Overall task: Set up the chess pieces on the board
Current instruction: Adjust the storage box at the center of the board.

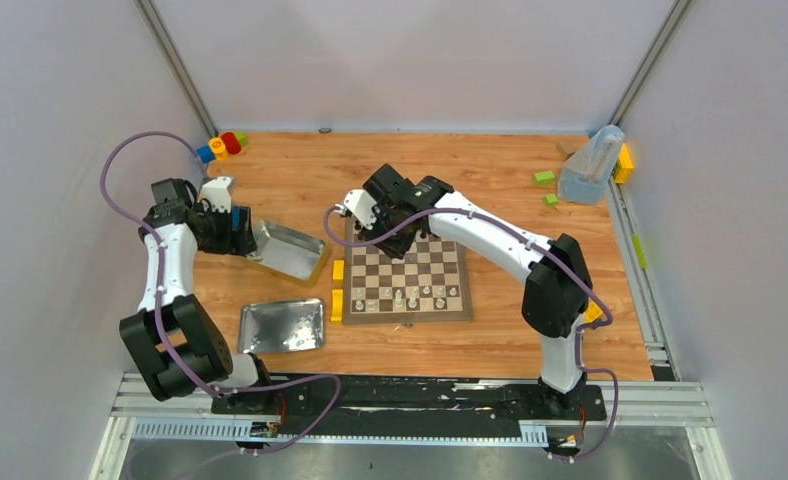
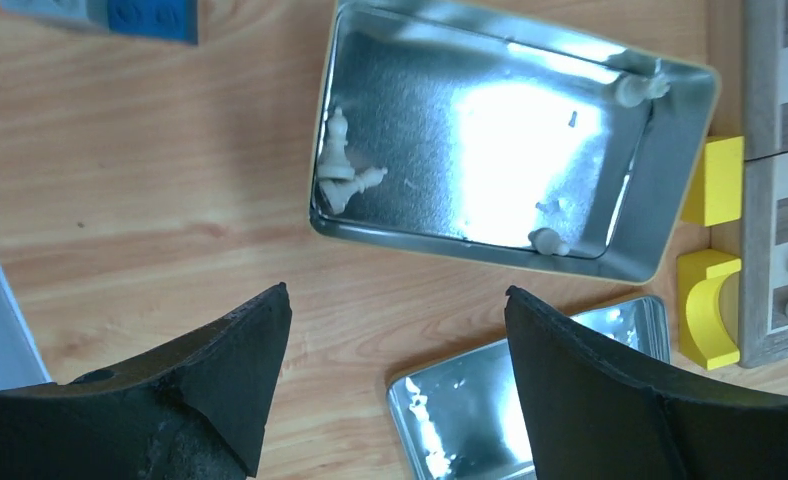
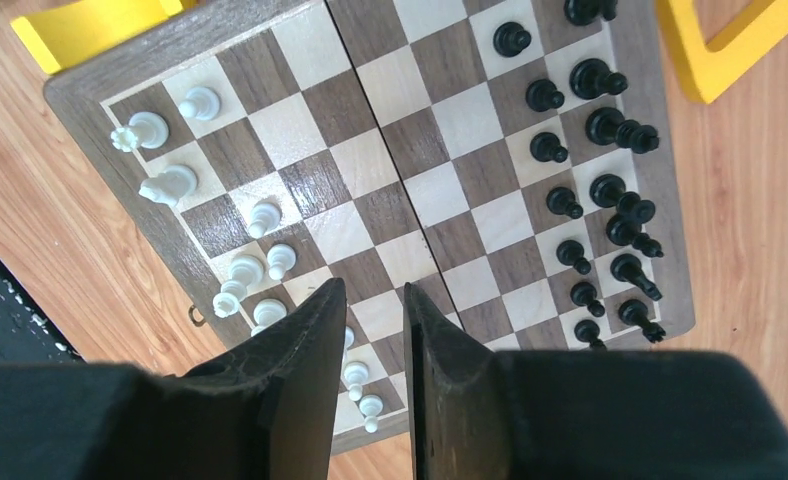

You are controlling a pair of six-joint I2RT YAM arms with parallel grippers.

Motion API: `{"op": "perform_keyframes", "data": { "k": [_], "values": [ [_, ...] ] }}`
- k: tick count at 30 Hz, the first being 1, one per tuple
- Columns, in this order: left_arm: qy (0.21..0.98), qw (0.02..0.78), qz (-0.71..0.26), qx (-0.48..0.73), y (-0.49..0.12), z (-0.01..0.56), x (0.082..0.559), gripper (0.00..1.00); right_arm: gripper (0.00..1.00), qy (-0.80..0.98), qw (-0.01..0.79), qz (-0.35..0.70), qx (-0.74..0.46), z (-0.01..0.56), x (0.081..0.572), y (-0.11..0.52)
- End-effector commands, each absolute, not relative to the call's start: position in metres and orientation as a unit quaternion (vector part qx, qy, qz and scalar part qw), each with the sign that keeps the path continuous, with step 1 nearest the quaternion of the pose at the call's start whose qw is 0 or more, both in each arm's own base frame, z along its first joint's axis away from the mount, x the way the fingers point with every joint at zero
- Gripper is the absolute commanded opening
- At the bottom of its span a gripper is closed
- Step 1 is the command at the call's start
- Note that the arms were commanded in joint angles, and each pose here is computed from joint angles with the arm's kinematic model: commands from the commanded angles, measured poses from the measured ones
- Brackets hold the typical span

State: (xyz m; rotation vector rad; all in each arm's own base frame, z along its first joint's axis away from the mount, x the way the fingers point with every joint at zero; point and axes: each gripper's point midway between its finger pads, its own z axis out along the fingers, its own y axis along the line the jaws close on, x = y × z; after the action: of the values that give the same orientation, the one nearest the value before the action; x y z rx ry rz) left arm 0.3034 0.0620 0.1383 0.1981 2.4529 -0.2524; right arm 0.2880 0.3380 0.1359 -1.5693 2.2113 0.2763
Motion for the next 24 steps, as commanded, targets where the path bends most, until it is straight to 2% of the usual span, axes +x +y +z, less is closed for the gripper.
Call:
{"op": "perform_keyframes", "data": {
  "k": [1,6,14,18,24],
  "values": [
    [0.958,0.269,-0.094,0.025,0.071,0.109,0.293,0.85,0.29,0.778,0.247,0.127,-0.563,0.158,0.288,0.347],
    [0.969,0.215,-0.124,-0.002,0.070,0.076,0.295,0.83,0.28,0.776,0.248,0.132,-0.565,0.156,0.283,0.344],
    [0.966,0.210,-0.151,-0.018,0.070,0.065,0.321,0.79,0.28,0.778,0.241,0.137,-0.564,0.151,0.277,0.340],
    [0.966,0.205,-0.156,-0.022,0.070,0.057,0.326,0.74,0.27,0.778,0.238,0.135,-0.565,0.148,0.276,0.338],
    [0.961,0.210,-0.180,-0.015,0.061,0.062,0.327,0.71,0.26,0.779,0.232,0.134,-0.567,0.143,0.275,0.337]
  ]
}}
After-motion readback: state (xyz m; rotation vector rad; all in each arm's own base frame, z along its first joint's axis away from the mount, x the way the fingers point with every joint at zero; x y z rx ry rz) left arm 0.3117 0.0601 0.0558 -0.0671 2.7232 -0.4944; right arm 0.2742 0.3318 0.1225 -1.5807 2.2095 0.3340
